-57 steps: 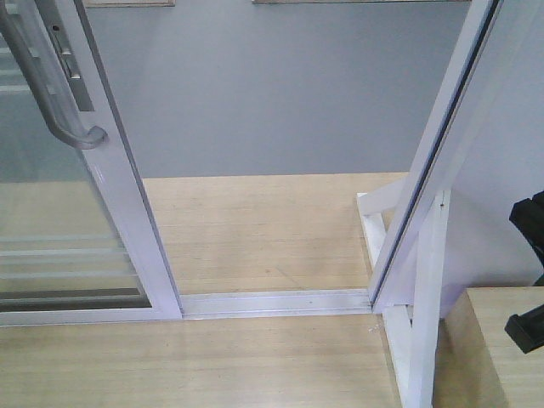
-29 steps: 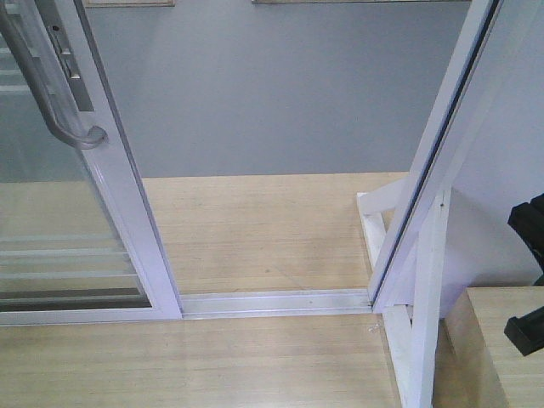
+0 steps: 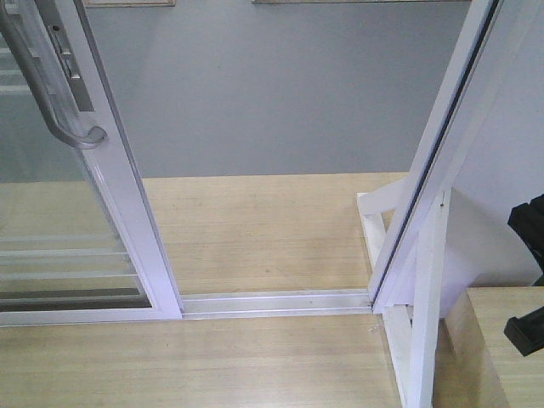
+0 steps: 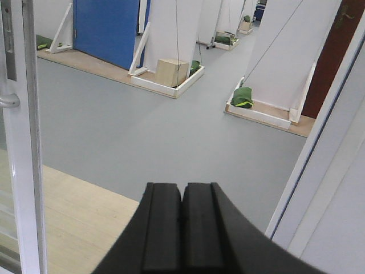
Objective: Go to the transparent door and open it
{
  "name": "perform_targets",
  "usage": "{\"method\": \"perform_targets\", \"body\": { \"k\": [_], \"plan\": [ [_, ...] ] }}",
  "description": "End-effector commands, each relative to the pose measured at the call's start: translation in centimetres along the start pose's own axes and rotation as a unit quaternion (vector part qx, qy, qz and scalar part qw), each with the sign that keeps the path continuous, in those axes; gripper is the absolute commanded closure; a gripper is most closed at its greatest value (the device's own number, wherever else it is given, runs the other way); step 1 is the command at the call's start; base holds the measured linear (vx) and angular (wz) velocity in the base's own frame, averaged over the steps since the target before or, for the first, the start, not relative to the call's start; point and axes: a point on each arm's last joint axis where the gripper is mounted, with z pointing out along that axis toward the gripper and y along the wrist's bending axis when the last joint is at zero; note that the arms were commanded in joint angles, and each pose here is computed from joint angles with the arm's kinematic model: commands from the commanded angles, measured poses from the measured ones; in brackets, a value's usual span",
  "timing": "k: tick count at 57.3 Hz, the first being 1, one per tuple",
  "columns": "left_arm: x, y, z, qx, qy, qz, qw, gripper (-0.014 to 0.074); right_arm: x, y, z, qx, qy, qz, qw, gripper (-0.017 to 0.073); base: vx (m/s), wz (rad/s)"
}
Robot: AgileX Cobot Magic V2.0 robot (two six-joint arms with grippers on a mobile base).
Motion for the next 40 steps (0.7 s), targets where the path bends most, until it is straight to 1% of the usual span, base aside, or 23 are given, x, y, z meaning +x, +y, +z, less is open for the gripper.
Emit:
{"method": "perform_targets", "body": {
  "k": [1,2,3,4,9,14,18,23,26,30,34,37,39,40],
  "plan": [
    [-1.6,0.3,0.0,-0.014,-0.052,-0.019,0.998,0.0594,-1.6,-0.3,-0.2,0.009,-0.051,-0.002,0.999,0.0557,0.00,0.00],
    [-1.6,0.4,0.0,-0.015,-0.051,-0.021,0.998,0.0594,-1.6,-0.3,-0.2,0.009,-0.051,-0.002,0.999,0.0557,0.00,0.00],
    [-1.6,0.4,0.0,-0.017,-0.051,-0.018,0.998,0.0594,-1.6,-0.3,-0.2,0.009,-0.051,-0.002,0.999,0.0557,0.00,0.00],
    [-1.6,0.4,0.0,-0.018,-0.051,-0.022,0.998,0.0594,-1.6,-0.3,-0.2,0.009,-0.051,-0.002,0.999,0.0557,0.00,0.00],
    [-1.5,0.5,0.0,-0.021,-0.047,-0.014,0.999,0.0594,-1.6,-0.3,-0.2,0.009,-0.051,-0.002,0.999,0.0557,0.00,0.00],
    [-0.6,0.4,0.3,-0.020,-0.033,-0.013,0.999,0.0594,-1.6,-0.3,-0.2,0.009,-0.051,-0.002,0.999,0.0557,0.00,0.00],
    [1.6,0.2,0.6,-0.019,-0.009,-0.013,1.000,0.0594,-1.6,-0.3,-0.2,0.009,-0.051,-0.002,0.999,0.0557,0.00,0.00],
    [5.3,-0.1,0.6,-0.016,0.024,-0.014,0.999,0.0594,-1.6,-0.3,-0.2,0.009,-0.051,-0.002,0.999,0.0557,0.00,0.00],
    [7.4,-0.2,0.5,-0.015,0.026,-0.014,0.999,0.0594,-1.6,-0.3,-0.2,0.009,-0.051,-0.002,0.999,0.0557,0.00,0.00],
    [9.6,-0.5,0.3,-0.013,0.004,-0.014,1.000,0.0594,-1.6,-0.3,-0.2,0.009,-0.051,-0.002,0.999,0.0557,0.00,0.00],
    [11.2,-0.7,0.1,-0.012,-0.029,-0.015,0.999,0.0594,-1.6,-0.3,-0.2,0.009,-0.051,-0.002,0.999,0.0557,0.00,0.00],
    [11.4,-0.7,-0.1,-0.013,-0.016,-0.013,1.000,0.0594,-1.6,-0.3,-0.2,0.009,-0.051,-0.002,0.999,0.0557,0.00,0.00],
    [11.4,-0.6,-0.2,-0.015,-0.013,-0.004,1.000,0.0594,-1.6,-0.3,-0.2,0.009,-0.051,-0.002,0.999,0.0557,0.00,0.00],
    [11.3,-0.6,-0.3,-0.016,-0.016,-0.004,1.000,0.0594,-1.6,-0.3,-0.2,0.009,-0.051,-0.002,0.999,0.0557,0.00,0.00]
  ]
}}
